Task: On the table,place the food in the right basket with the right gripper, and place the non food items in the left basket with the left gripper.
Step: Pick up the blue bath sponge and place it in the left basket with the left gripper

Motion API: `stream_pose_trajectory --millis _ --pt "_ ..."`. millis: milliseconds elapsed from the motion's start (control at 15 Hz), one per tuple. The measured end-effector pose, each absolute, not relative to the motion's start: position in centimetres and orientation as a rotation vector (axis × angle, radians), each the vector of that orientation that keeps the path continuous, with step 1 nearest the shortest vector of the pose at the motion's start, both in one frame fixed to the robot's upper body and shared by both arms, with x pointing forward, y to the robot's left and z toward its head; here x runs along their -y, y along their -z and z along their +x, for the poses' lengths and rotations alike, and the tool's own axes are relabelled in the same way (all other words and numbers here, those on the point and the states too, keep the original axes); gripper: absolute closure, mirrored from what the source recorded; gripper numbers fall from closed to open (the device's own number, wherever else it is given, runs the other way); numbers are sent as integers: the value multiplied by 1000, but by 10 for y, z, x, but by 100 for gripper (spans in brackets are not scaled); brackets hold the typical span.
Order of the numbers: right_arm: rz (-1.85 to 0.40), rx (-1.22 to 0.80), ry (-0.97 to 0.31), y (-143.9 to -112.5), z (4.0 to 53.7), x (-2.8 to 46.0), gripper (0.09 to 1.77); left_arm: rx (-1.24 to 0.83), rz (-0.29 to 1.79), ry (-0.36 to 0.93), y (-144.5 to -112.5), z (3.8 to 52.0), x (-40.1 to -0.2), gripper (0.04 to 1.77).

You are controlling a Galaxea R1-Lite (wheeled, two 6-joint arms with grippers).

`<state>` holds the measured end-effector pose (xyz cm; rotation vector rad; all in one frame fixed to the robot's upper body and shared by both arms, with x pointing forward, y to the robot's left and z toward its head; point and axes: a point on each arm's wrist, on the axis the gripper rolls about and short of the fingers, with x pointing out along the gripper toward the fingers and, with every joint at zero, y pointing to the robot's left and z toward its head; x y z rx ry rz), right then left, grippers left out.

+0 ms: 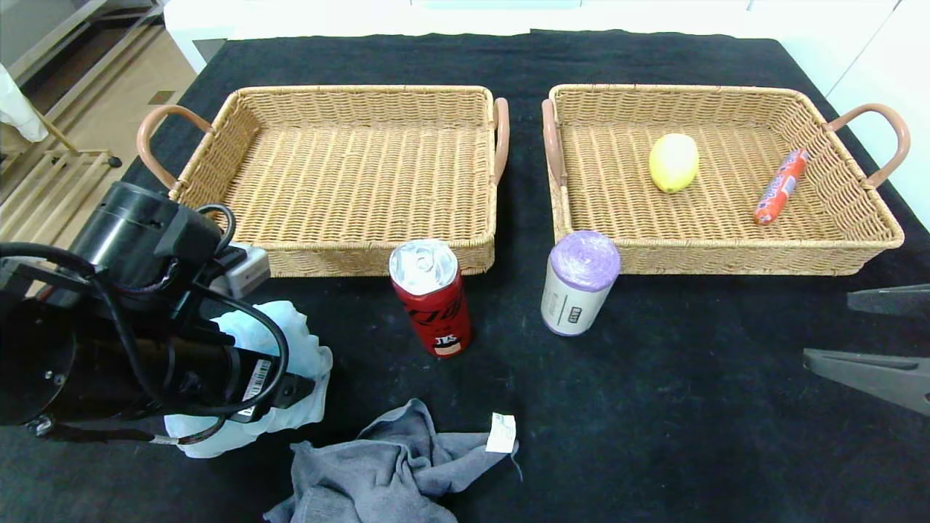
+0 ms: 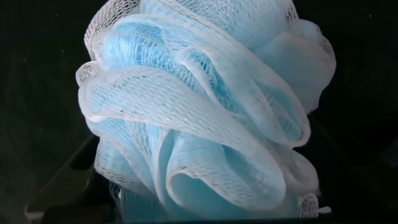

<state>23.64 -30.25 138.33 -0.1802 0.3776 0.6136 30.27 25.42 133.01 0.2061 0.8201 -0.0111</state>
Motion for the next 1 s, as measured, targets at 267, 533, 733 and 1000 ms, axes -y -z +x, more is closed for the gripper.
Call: stream_pose_trajectory --millis 267,533,733,1000 --pt "-180 -377 -613 -1383 236 303 15 -825 209 11 -1330 303 -254 53" --pt "-181 -375 -613 -1384 236 303 15 -823 210 14 -1331 301 -254 95" --pt "-180 -375 -613 -1384 236 303 15 -819 208 14 -1332 299 -255 105" --pt "-180 -375 -613 -1384 236 303 15 -807 201 14 -1335 296 -257 108"
